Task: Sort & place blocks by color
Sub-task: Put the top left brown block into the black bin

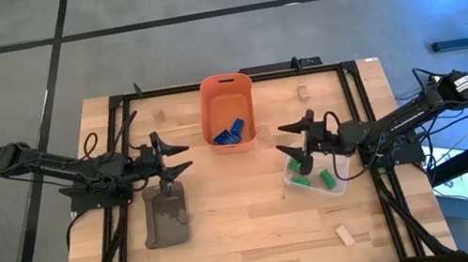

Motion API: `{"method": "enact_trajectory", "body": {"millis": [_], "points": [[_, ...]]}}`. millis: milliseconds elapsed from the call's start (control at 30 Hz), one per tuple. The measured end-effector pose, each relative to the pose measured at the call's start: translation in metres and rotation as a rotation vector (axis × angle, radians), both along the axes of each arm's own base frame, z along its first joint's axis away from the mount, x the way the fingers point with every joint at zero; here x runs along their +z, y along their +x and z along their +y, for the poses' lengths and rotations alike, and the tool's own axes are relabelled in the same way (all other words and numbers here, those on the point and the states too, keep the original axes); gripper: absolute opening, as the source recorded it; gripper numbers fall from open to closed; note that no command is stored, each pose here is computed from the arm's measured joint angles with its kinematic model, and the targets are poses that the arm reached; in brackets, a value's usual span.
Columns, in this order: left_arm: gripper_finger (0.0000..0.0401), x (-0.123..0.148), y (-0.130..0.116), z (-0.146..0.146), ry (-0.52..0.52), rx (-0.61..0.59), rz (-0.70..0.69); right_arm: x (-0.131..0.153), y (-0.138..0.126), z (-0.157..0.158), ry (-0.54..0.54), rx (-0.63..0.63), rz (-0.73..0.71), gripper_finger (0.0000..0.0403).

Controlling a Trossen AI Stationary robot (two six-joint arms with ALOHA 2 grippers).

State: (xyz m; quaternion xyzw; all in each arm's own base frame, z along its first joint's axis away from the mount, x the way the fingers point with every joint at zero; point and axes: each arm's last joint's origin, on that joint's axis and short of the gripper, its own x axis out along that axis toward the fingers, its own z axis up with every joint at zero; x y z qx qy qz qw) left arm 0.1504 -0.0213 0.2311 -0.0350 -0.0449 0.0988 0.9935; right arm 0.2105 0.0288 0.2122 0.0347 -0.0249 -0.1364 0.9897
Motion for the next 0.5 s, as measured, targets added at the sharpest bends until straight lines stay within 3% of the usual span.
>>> {"method": "enact_trajectory", "body": {"millis": [367,500], "points": [[0.021,-0.001,0.001,0.008,-0.017,0.115,0.024,0.005,0.002,0.0,-0.082,-0.006,0.005,0.0284],[0.021,-0.004,-0.001,0.018,-0.099,0.309,0.024,0.005,0.002,0.0,-0.08,-0.008,0.005,0.0284]]}}
